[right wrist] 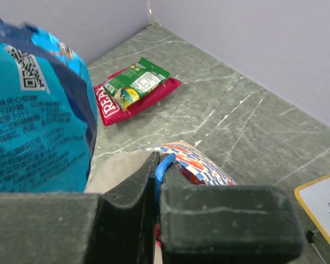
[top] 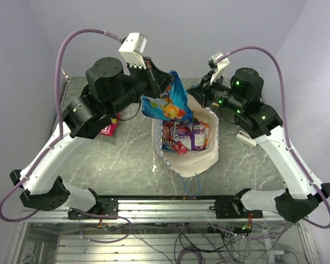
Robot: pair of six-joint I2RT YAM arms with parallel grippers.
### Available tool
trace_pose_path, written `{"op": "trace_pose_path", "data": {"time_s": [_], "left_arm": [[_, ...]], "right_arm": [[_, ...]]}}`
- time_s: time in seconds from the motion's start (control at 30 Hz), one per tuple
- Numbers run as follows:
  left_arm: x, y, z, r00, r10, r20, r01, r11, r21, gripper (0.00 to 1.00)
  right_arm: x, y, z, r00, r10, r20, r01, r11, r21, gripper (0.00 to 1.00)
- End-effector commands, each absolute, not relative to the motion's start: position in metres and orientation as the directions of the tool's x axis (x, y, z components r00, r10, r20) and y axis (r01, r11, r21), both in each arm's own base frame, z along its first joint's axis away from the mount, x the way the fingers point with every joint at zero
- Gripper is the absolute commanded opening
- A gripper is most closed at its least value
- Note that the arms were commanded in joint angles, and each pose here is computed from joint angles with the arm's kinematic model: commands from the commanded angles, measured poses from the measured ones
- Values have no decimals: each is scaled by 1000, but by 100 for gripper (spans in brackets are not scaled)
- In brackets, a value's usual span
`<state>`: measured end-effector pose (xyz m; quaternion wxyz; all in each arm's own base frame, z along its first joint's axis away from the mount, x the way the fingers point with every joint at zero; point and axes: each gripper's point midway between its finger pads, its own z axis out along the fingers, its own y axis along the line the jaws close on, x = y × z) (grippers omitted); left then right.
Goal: Take the snacks out of the paper bag
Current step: Place the snack at the center of the board.
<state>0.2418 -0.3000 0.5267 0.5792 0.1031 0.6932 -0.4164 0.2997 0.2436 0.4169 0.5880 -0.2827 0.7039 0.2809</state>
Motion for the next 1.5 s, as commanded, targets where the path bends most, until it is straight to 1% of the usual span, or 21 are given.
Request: {"op": "trace_pose_path", "data": {"time_s": [0.0, 0.1, 0.2, 0.33, 0.5, 0.63, 0.77, 0.9, 1.03, 1.2, 1.47], "left_arm": [[245, -303, 595, -218, -530, -820, 677, 523, -518, 7], [257, -287, 592, -180, -526, -832, 619, 597, -511, 7], [268, -265, 588, -148, -511, -847, 542, 674, -502, 7], [274, -244, 593, -112, -509, -853, 491, 718, -493, 7], [281, -231, 590, -98, -491, -866, 436, 761, -481, 7], [290, -214, 576, -99, -457, -884, 346, 818, -461, 7], [304, -189, 544, -135, -415, -900, 199, 878, -435, 7], [320, -164, 500, -223, -370, -902, 42, 921, -388, 7], [339, -139, 460, -302, -349, -887, -88, 937, -338, 7], [373, -98, 406, -396, -383, -835, -236, 921, -311, 7], [426, -45, 342, -439, -507, -742, -427, 844, -324, 7]], "right_arm": [[309, 216, 451, -82, -22, -996, -610, 792, 33, 0], [306, 183, 466, -34, -23, -999, -490, 872, -3, 0], [294, 157, 479, 7, -33, -999, -419, 908, -33, 0], [285, 137, 487, 19, -56, -998, -361, 931, -59, 0], [278, 140, 497, 37, -34, -999, -389, 920, -45, 0], [281, 155, 496, 6, -9, -1000, -440, 898, -11, 0], [284, 170, 475, -39, -17, -999, -492, 870, 4, 0], [287, 170, 466, -48, -19, -999, -488, 873, 6, 0], [292, 166, 466, -36, -52, -998, -464, 885, -30, 0], [297, 160, 471, -7, -102, -995, -438, 895, -88, 0], [306, 153, 474, 26, -165, -986, -394, 905, -162, 0]]}}
